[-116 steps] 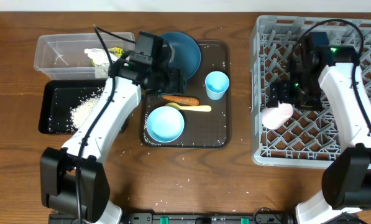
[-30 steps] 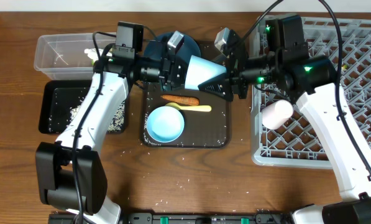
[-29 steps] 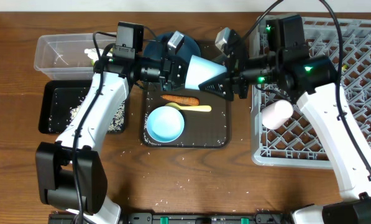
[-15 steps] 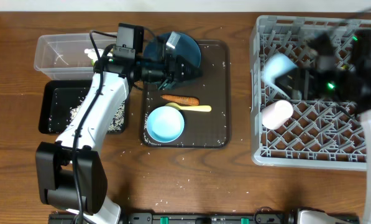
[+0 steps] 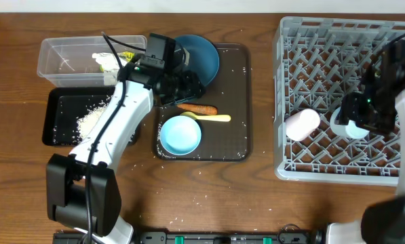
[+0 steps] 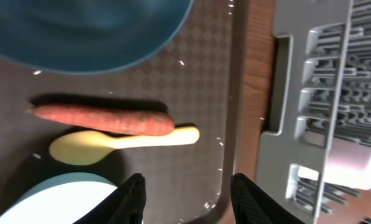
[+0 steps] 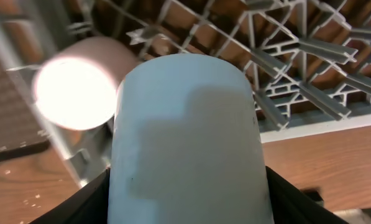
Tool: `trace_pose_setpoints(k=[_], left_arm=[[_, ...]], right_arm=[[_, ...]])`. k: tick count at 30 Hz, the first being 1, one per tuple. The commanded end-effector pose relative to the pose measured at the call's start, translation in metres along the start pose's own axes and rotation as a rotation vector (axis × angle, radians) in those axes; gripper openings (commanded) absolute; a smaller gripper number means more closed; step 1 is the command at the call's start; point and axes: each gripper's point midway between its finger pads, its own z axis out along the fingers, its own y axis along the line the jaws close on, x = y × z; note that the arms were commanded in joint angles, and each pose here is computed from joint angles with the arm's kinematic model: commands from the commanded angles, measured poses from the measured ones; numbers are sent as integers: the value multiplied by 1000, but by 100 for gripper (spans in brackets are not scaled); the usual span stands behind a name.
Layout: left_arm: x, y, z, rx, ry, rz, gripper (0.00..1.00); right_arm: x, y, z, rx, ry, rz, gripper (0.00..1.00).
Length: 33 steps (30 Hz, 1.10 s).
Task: Sort waste into correct bins and load items into the dishwasher rack
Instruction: 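Place the light-blue cup upside down in the dish rack with right gripper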
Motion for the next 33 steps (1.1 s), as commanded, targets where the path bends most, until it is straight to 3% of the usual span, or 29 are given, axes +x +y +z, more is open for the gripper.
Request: trace_pose_setpoints(k=[1,12,15,18,21,26,33], left_arm=[[-5,6,-2,-50,-30,23,47],[1,10,-2,-68,-4,11,47],[2,11,-2,-70,1,9,47],[2,11,-2,-71,1,9,47],[2,11,-2,-70,1,9,47],[2,11,-2,-71,1,9,47],[3,11,-2,-72,5,8,47]], right_arm=[[-7,-11,14,56,45,25,52],[-18,-15,58,81,168,30,55],[-19,-17,66,90,188,31,64],[-19,-18,67,89,191,34,85],[-21,-19,65,93,183,32,95],[-33,-17,48,89,134,33,99],[-62,4,-21,28,-44,6,98]])
